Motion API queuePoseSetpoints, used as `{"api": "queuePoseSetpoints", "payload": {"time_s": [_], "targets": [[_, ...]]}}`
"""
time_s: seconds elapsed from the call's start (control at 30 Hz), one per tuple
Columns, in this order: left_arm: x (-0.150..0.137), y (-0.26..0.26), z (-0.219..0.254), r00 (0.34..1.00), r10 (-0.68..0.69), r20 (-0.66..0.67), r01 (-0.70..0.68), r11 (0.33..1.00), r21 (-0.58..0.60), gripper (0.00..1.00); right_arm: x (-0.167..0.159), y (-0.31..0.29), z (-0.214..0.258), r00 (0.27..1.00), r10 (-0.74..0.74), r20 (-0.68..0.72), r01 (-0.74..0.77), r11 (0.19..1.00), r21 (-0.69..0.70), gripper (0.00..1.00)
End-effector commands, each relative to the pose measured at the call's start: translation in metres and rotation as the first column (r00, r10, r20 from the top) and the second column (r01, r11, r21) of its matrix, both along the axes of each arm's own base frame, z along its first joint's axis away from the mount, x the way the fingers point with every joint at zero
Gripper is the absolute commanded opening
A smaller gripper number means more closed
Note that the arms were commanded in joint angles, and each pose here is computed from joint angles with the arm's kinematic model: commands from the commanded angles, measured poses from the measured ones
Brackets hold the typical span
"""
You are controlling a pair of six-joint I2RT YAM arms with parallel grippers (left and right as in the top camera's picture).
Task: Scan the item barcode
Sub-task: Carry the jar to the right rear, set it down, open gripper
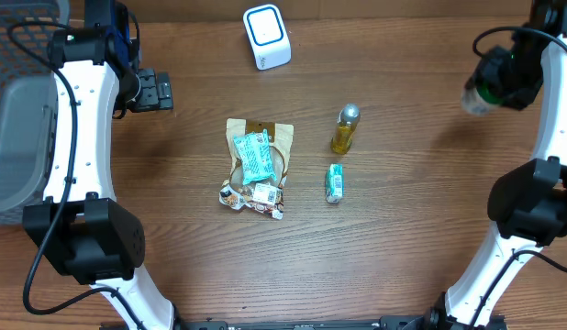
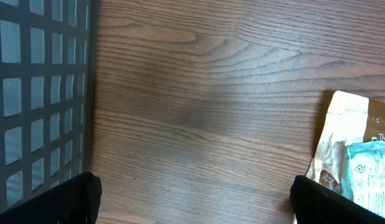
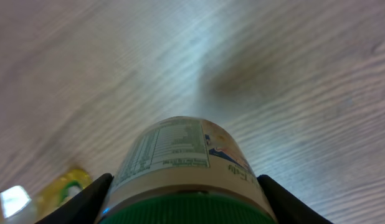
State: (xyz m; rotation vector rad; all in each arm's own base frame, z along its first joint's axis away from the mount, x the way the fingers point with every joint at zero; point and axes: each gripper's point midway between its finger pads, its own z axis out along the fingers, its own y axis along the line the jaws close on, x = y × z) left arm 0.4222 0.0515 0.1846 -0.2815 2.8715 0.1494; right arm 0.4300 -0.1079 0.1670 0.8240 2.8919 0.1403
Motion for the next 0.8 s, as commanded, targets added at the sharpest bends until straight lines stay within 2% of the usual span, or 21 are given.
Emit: {"api": "queuePoseSetpoints", "payload": {"time_s": [0.0, 0.1, 0.27, 0.47, 0.57, 0.63, 0.77], "targets": [[0.003, -0.002, 0.006, 1.000, -0.016, 0.018, 0.016, 1.000, 0.008, 1.00, -0.011, 0.000, -0.020, 0.998, -0.011, -0.054, 0.013, 1.000, 0.022, 0.14], [0.003, -0.002, 0.006, 1.000, -0.016, 0.018, 0.016, 1.000, 0.008, 0.99, -0.018, 0.000, -0.052, 0.995, -0.016, -0.100, 0.020, 0.999, 0.035, 0.19], [0.003, -0.002, 0.006, 1.000, -0.016, 0.018, 0.016, 1.000, 0.009, 0.99, -0.028, -0.007, -0.093, 0.988, -0.022, -0.150, 0.021, 1.000, -0.005, 0.39], [0.003, -0.002, 0.006, 1.000, -0.016, 0.018, 0.016, 1.000, 0.009, 0.99, -0.036, -0.018, -0.117, 0.983, -0.032, -0.180, 0.018, 0.997, -0.077, 0.45], [0.003, -0.002, 0.006, 1.000, -0.016, 0.018, 0.016, 1.000, 0.009, 1.00, -0.032, -0.019, -0.118, 0.986, -0.033, -0.164, 0.019, 0.996, -0.082, 0.60], [0.003, -0.002, 0.006, 1.000, -0.016, 0.018, 0.016, 1.000, 0.009, 1.00, -0.030, -0.020, -0.118, 0.987, -0.033, -0.154, 0.021, 0.996, -0.085, 0.81], [0.003, -0.002, 0.006, 1.000, -0.016, 0.018, 0.016, 1.000, 0.008, 1.00, -0.030, -0.020, -0.118, 0.987, -0.033, -0.154, 0.021, 0.996, -0.085, 0.96]]}}
